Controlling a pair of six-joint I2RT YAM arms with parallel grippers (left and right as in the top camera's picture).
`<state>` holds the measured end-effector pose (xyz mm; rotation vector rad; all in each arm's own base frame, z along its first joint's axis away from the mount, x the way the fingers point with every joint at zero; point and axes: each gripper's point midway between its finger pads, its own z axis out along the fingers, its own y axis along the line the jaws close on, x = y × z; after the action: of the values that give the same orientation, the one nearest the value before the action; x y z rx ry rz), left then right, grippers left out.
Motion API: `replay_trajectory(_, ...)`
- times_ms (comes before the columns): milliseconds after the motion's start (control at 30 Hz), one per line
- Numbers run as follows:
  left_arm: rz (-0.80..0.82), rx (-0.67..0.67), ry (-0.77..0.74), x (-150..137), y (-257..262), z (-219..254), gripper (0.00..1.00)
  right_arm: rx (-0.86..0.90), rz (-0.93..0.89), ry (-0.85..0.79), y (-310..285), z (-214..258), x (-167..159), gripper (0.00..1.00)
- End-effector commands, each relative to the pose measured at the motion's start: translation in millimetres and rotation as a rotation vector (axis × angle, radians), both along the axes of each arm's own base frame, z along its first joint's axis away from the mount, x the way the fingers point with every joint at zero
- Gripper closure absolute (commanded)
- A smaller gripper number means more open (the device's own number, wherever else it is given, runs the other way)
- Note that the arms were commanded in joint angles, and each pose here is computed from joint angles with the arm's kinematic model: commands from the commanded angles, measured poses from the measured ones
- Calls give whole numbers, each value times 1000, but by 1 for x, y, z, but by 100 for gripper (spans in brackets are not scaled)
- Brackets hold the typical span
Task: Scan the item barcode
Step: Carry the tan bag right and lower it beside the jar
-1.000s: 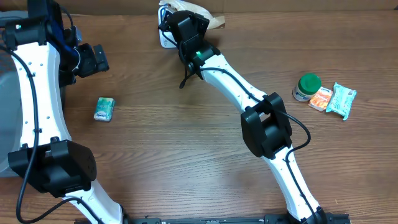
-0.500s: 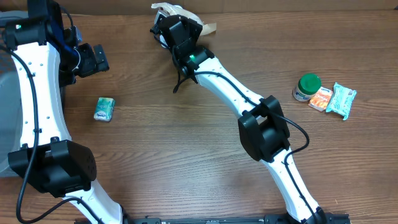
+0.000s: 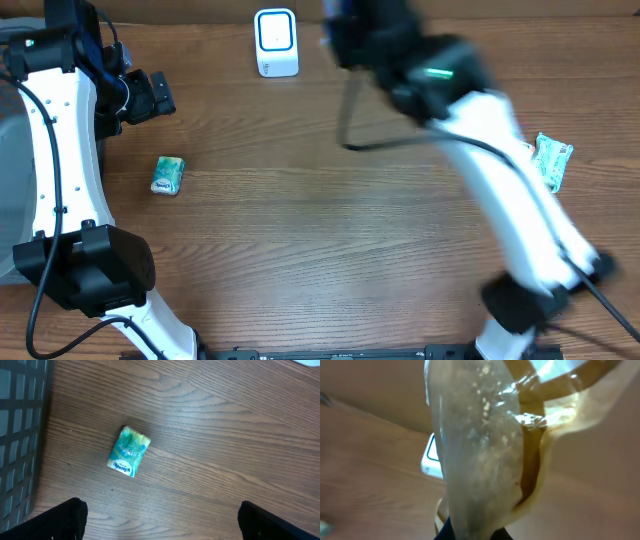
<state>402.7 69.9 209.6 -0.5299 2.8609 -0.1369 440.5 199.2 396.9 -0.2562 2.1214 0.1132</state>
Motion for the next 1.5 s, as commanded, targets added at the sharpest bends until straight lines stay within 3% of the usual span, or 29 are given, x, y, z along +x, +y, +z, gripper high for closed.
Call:
replay_trajectory(0, -7, 8, -3, 1, 1, 1, 0, 296, -119, 80, -46, 29, -30, 96)
replay_trajectory(333, -6, 8, -3, 1, 1, 0, 0, 371, -336, 347, -198, -15, -67, 96)
replay_trajectory(500, -6, 8, -3, 1, 1, 0, 0, 343, -308, 455, -227, -56, -64, 96)
replay_trajectory(733, -6, 8, -3, 1, 1, 0, 1, 343, -317, 673, -244, -152, -55, 96)
replay_trajectory(1000, -6, 8, -3, 1, 1, 1, 0, 509, -382, 666, -297, -181, -62, 96)
replay_trajectory(1233, -7, 8, -3, 1, 1, 0, 0, 449, -486, 688, -352, -201, -91, 96)
replay_trajectory(1467, -6, 8, -3, 1, 1, 1, 1, 387, -471, 738, -356, -241, -100, 94)
